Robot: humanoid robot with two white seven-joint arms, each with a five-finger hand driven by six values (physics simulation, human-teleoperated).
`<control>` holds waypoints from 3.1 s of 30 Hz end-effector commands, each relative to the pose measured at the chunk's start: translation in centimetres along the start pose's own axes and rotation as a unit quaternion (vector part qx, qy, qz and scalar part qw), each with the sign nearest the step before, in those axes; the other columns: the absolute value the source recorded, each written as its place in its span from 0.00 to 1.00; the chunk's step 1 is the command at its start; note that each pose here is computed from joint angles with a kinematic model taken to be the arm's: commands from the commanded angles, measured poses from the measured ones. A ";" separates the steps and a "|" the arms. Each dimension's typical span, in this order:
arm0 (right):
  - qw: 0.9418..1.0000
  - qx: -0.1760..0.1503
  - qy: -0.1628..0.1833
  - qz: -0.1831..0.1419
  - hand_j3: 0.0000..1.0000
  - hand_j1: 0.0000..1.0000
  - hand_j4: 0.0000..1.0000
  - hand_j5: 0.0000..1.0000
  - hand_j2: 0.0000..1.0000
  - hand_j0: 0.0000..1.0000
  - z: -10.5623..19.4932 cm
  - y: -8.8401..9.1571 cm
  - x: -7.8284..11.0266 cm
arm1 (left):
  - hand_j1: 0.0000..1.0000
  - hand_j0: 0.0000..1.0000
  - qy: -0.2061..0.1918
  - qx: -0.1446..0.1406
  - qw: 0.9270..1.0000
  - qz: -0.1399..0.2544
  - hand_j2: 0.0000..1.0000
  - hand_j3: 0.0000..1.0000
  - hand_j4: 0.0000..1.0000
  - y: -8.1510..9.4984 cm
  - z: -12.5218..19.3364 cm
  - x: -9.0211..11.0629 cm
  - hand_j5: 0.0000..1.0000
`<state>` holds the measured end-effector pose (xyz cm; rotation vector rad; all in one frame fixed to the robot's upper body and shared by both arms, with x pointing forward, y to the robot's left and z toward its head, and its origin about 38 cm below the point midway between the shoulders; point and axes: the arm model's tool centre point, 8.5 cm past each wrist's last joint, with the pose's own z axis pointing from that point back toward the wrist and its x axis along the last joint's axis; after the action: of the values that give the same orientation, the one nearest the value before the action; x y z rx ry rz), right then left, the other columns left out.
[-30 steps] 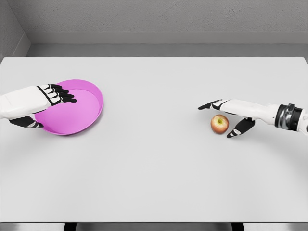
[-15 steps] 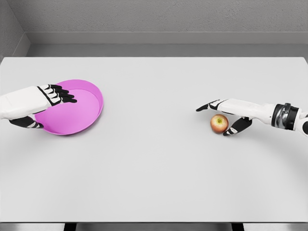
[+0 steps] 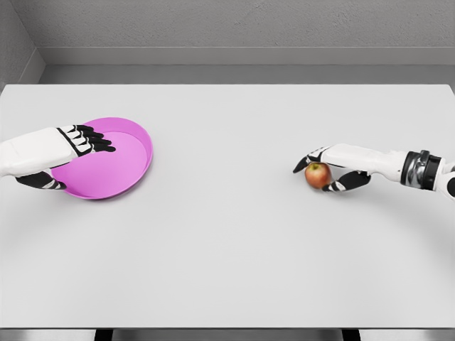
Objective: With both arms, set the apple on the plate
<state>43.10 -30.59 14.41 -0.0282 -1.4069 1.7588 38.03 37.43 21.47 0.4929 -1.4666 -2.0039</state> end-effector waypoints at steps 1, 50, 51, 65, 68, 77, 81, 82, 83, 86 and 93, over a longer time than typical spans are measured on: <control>1.000 -0.003 -0.004 -0.001 0.59 0.59 0.59 0.59 0.59 0.59 0.0 -0.1 0.1 | 1.00 1.00 0.001 0.002 1.000 0.002 1.00 1.00 1.00 0.1 0.0 0.0 1.00; 0.985 -0.160 -0.043 0.052 1.00 1.00 1.00 1.00 1.00 1.00 3.8 -8.5 3.0 | 1.00 1.00 -0.004 -0.004 1.000 0.002 1.00 1.00 1.00 0.0 -0.1 0.2 1.00; 0.984 -0.168 -0.029 0.048 1.00 1.00 1.00 1.00 1.00 1.00 4.8 -8.8 2.1 | 1.00 1.00 -0.010 -0.012 1.000 0.004 1.00 1.00 1.00 -0.3 -0.6 0.6 1.00; 0.983 -0.174 0.029 0.043 1.00 1.00 1.00 1.00 1.00 1.00 7.9 -9.0 -0.6 | 1.00 1.00 -0.120 -0.015 0.993 0.006 1.00 1.00 1.00 -0.4 -6.9 6.8 1.00; 0.985 -0.164 0.031 0.050 1.00 1.00 1.00 1.00 1.00 1.00 7.6 -8.7 -0.5 | 1.00 1.00 -0.152 -0.007 0.988 0.018 1.00 1.00 1.00 -0.7 -9.1 8.5 1.00; 0.985 -0.163 0.030 0.055 1.00 1.00 1.00 1.00 1.00 1.00 7.5 -8.8 -0.3 | 1.00 1.00 -0.207 -0.033 0.978 0.006 1.00 1.00 1.00 -0.6 -12.7 11.9 1.00; 0.985 -0.162 0.032 0.055 1.00 1.00 1.00 1.00 1.00 1.00 7.5 -8.8 -0.3 | 1.00 1.00 -0.224 -0.046 0.973 0.014 1.00 1.00 1.00 -1.8 -13.5 13.1 1.00; 0.985 -0.162 0.032 0.056 1.00 1.00 1.00 1.00 1.00 1.00 7.5 -8.8 -0.3 | 1.00 1.00 -0.224 -0.046 0.973 0.014 1.00 1.00 1.00 -1.8 -13.5 13.1 1.00; 0.985 -0.156 0.037 0.059 1.00 1.00 1.00 1.00 1.00 1.00 7.4 -8.6 -0.5 | 1.00 1.00 -0.226 -0.045 0.973 0.014 1.00 1.00 1.00 -1.7 -13.7 13.2 1.00; 0.985 -0.154 0.040 0.062 1.00 1.00 1.00 1.00 1.00 1.00 7.3 -8.6 -0.5 | 1.00 1.00 -0.232 -0.039 0.972 0.012 1.00 1.00 1.00 -1.3 -14.1 13.6 1.00; 0.986 -0.147 0.035 0.064 1.00 1.00 1.00 1.00 1.00 1.00 6.7 -8.5 -0.3 | 1.00 1.00 -0.232 -0.041 0.972 0.001 1.00 1.00 1.00 -1.4 -14.6 13.9 1.00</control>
<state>44.91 -36.14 23.43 -0.3445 -1.6272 1.6247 36.16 18.15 16.21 -0.0269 -1.6368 -2.2643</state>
